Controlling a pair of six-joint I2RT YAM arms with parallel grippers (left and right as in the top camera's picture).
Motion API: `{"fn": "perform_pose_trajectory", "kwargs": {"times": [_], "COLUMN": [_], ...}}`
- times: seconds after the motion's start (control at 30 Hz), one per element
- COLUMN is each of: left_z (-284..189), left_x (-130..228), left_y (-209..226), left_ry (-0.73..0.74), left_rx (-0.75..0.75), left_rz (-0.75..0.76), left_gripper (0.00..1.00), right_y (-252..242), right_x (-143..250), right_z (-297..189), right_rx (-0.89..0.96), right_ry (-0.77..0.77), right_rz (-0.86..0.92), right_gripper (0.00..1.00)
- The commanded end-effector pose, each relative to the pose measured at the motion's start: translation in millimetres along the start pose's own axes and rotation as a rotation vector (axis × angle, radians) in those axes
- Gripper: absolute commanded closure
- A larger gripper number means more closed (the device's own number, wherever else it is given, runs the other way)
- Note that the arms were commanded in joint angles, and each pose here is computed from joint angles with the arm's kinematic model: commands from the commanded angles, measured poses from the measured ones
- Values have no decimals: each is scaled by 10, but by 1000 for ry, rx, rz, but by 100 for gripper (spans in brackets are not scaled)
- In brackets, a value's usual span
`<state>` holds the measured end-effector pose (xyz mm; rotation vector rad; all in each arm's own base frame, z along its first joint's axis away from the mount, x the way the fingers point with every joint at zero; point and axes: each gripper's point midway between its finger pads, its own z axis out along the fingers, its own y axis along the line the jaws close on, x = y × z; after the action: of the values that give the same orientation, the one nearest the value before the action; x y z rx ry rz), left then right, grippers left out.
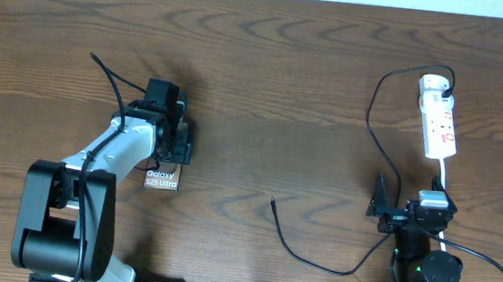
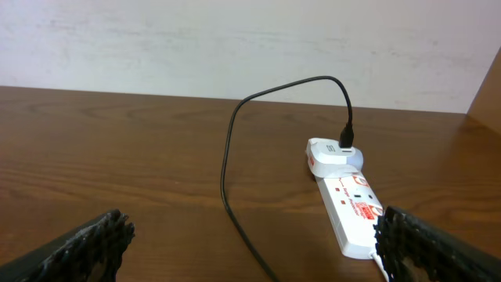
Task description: Plug charger to phone and switch on socket
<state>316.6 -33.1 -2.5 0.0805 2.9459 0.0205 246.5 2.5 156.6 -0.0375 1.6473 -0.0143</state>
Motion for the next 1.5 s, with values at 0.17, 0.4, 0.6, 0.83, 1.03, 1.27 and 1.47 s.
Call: {"fn": "perform_pose_trajectory", "kwargs": {"times": [0.17, 0.4, 0.6, 0.83, 1.03, 1.27, 1.47], "left_z": [43, -305, -1127, -2264, -2989, -3274, -3236], "left_x": [58, -194, -601, -855, -873, -873, -823], "left_y": [57, 51, 23, -338, -634, -693, -636], "left_ry": [12, -87, -326, -620, -679, -382, -24], "left_rx": [-35, -29, 14, 339, 750, 1155, 1314], "left_rz": [5, 0, -72, -244, -468, -853, -1119], "left_gripper": [93, 93, 93, 93, 92, 92, 93], "right_y": [7, 7, 7, 7, 7, 7, 7], "right_x": [18, 18, 19, 18, 18, 17, 19], "right_z": [1, 1, 1, 1, 1, 1, 1], "right_rx": [-1, -1, -1, -1, -1, -1, -1], "right_ry": [6, 6, 7, 6, 6, 6, 7], "right_rz": [10, 10, 10, 10, 10, 10, 10], "right_gripper": [1, 1, 1, 1, 1, 1, 1]}}
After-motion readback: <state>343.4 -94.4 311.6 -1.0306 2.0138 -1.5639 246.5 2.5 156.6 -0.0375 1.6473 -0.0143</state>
